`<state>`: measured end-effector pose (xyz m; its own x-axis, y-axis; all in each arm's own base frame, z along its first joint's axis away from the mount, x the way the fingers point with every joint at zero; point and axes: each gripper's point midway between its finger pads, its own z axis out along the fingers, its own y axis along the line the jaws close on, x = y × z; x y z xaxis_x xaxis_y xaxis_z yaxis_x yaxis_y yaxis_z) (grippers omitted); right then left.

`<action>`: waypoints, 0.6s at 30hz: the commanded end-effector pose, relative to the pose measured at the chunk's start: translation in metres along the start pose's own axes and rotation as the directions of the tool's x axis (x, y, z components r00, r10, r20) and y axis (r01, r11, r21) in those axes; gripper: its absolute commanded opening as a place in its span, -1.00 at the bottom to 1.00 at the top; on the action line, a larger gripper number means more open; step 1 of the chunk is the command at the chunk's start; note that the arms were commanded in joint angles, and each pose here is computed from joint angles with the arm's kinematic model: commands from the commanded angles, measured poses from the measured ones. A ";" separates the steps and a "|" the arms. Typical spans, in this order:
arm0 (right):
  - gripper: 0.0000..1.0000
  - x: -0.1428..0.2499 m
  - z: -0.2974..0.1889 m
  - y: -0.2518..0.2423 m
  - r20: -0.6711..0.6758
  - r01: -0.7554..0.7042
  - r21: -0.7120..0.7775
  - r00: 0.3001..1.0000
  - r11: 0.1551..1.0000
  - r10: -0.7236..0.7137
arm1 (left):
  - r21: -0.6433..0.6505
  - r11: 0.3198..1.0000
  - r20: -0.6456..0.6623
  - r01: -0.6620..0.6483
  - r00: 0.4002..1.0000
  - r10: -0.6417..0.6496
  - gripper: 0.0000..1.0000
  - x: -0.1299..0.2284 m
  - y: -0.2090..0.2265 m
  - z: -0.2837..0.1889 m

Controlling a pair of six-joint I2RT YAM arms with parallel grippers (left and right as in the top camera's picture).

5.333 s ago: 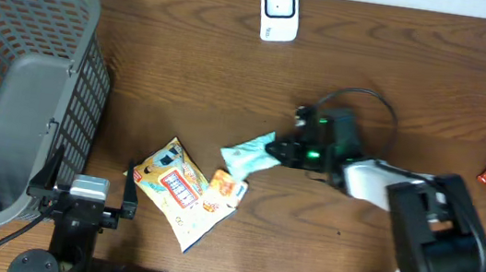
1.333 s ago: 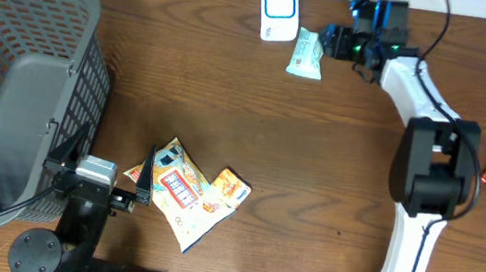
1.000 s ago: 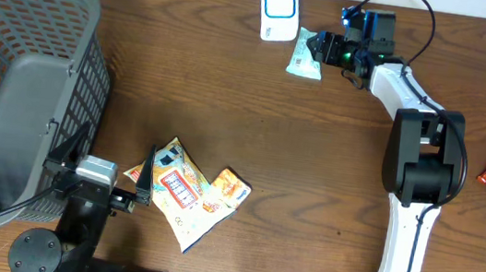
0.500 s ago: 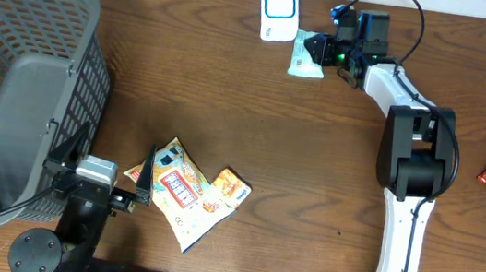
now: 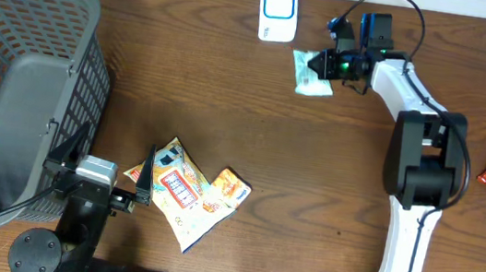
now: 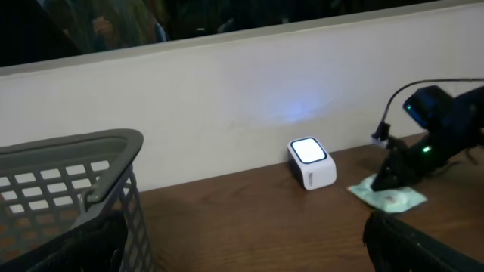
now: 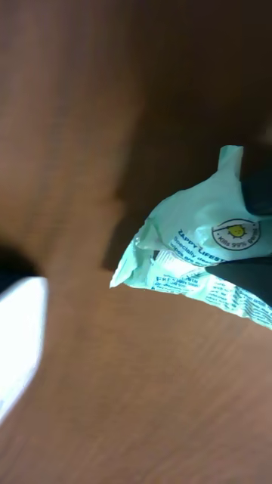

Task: Scan the item barcode
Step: 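Hold the mint-green pack in front of the scanner, rotating it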

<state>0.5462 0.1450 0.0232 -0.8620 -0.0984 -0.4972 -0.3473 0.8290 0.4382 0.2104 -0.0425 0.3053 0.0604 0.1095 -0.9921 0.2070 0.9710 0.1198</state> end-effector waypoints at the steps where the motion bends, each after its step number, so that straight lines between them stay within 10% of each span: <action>1: -0.98 -0.044 -0.074 0.028 0.103 0.092 0.103 0.989 0.990 -0.102 | 0.012 1.000 -0.002 -0.013 1.000 0.013 0.99 0.002 -0.002 0.001; 10: -0.98 -0.073 -0.190 0.135 0.211 0.266 0.264 0.922 0.927 -0.325 | 0.012 1.000 -0.001 -0.013 1.000 0.013 0.99 0.002 -0.002 0.000; 18: -0.98 -0.018 -0.263 0.226 0.143 0.507 0.214 0.829 0.835 -0.540 | 0.002 1.000 0.075 -0.019 0.997 0.019 0.99 -0.013 -0.002 -0.014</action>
<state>0.4127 0.1852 0.3014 -0.5560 -0.3880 -0.7351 -0.5938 0.8042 0.0247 0.2045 -0.0417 0.3110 0.0900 0.1054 -0.9904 0.2034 0.9715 0.1218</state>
